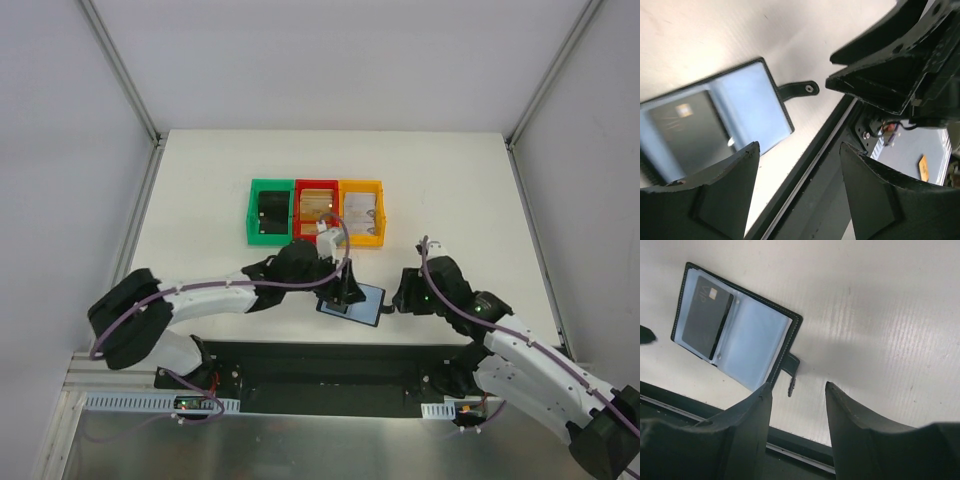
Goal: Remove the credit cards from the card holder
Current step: Remove the credit card from the card holder.
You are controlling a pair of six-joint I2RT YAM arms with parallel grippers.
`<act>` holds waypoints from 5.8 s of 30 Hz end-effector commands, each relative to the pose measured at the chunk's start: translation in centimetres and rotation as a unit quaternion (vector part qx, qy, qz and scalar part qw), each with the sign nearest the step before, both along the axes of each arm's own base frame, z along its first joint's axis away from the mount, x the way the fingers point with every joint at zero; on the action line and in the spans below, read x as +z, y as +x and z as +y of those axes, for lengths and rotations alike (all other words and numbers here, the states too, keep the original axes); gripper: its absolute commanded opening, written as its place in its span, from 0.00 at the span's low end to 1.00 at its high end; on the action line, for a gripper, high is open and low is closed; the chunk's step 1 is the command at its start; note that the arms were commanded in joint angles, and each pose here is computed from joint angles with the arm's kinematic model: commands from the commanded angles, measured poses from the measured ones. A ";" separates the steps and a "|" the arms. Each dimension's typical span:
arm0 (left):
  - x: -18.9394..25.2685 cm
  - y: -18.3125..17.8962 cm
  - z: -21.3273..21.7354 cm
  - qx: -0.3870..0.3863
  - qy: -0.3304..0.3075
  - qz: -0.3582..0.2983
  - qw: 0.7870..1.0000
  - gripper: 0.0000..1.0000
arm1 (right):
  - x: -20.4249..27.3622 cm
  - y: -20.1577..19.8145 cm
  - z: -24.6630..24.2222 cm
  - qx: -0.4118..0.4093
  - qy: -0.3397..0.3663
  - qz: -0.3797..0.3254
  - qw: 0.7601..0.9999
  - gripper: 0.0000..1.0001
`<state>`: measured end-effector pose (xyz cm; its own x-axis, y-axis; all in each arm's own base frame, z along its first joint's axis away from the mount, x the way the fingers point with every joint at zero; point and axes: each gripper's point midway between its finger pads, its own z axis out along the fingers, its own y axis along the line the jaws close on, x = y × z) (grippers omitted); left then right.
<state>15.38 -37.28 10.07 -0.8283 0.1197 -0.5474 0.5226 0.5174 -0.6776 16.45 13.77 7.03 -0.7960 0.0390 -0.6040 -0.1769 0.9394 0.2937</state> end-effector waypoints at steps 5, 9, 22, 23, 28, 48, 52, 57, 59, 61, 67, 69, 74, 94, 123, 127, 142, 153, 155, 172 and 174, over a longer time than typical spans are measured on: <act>0.8 3.7 6.8 0.108 -0.005 -0.015 0.994 0.61 | 3.4 0.9 4.5 0.067 0.074 -0.016 0.995 0.47; -0.6 3.9 6.8 0.103 0.013 -0.008 0.995 0.54 | 4.2 0.8 7.5 0.105 0.120 -0.013 0.987 0.40; -3.7 3.8 5.7 0.090 0.024 0.033 0.995 0.30 | -1.5 1.3 8.9 0.103 0.073 0.052 0.991 0.37; -4.0 3.6 5.8 0.091 0.027 0.035 0.995 0.29 | -1.6 1.4 9.0 0.106 0.069 0.052 0.991 0.38; -5.3 3.4 6.6 0.106 0.037 0.044 0.993 0.27 | -1.5 2.3 9.9 0.106 0.068 0.054 0.991 0.40; -7.9 1.4 6.5 0.111 0.061 0.059 0.990 0.12 | -2.5 3.4 12.8 0.071 0.141 0.075 0.985 0.43; -7.7 1.3 6.9 0.120 0.062 0.050 0.990 0.10 | -2.7 3.7 12.6 0.066 0.139 0.077 0.985 0.43; -7.5 1.3 7.3 0.125 0.066 0.045 0.989 0.09 | -3.2 3.5 12.0 0.059 0.138 0.084 0.985 0.43; -7.2 1.6 7.5 0.128 0.068 0.037 0.989 0.11 | -3.3 3.5 11.8 0.057 0.139 0.083 0.985 0.43; -6.7 1.8 7.7 0.133 0.069 0.028 0.988 0.14 | -3.4 3.4 11.6 0.055 0.139 0.084 0.985 0.44; -4.8 3.0 8.3 0.146 0.074 -0.006 0.986 0.32 | -3.8 3.4 11.9 0.060 0.149 0.090 0.983 0.44; -4.6 3.1 8.5 0.148 0.076 -0.011 0.986 0.33 | -3.7 3.4 12.3 0.070 0.152 0.090 0.982 0.44; -4.7 2.9 8.7 0.151 0.078 -0.007 0.985 0.34 | -3.6 3.8 13.1 0.091 0.152 0.090 0.980 0.45; -3.7 3.5 8.7 0.162 0.064 -0.016 0.985 0.33 | -1.9 4.7 12.2 0.116 0.111 0.063 0.985 0.45; -7.0 4.5 6.1 0.143 0.077 0.032 0.986 0.00 | -2.0 4.5 14.1 0.048 0.235 0.083 0.967 0.45; -7.3 4.5 6.4 0.147 0.080 0.031 0.985 0.00 | -2.6 4.4 14.0 0.042 0.232 0.089 0.968 0.45; -7.9 4.0 7.0 0.154 0.086 0.040 0.983 0.00 | -2.8 4.4 14.4 0.036 0.254 0.094 0.962 0.40; -8.3 3.7 7.5 0.162 0.085 0.050 0.982 0.00 | -3.0 4.1 14.7 0.030 0.281 0.098 0.954 0.37; -8.4 3.6 7.8 0.167 0.087 0.049 0.981 0.00 | -3.2 4.2 14.6 0.027 0.283 0.100 0.954 0.37; -5.8 3.9 8.0 0.180 0.055 0.026 0.982 0.08 | -4.3 4.1 14.6 0.022 0.286 0.110 0.951 0.39; -5.1 4.1 8.1 0.183 0.048 0.019 0.982 0.11 | -4.4 4.1 14.6 0.022 0.286 0.111 0.951 0.39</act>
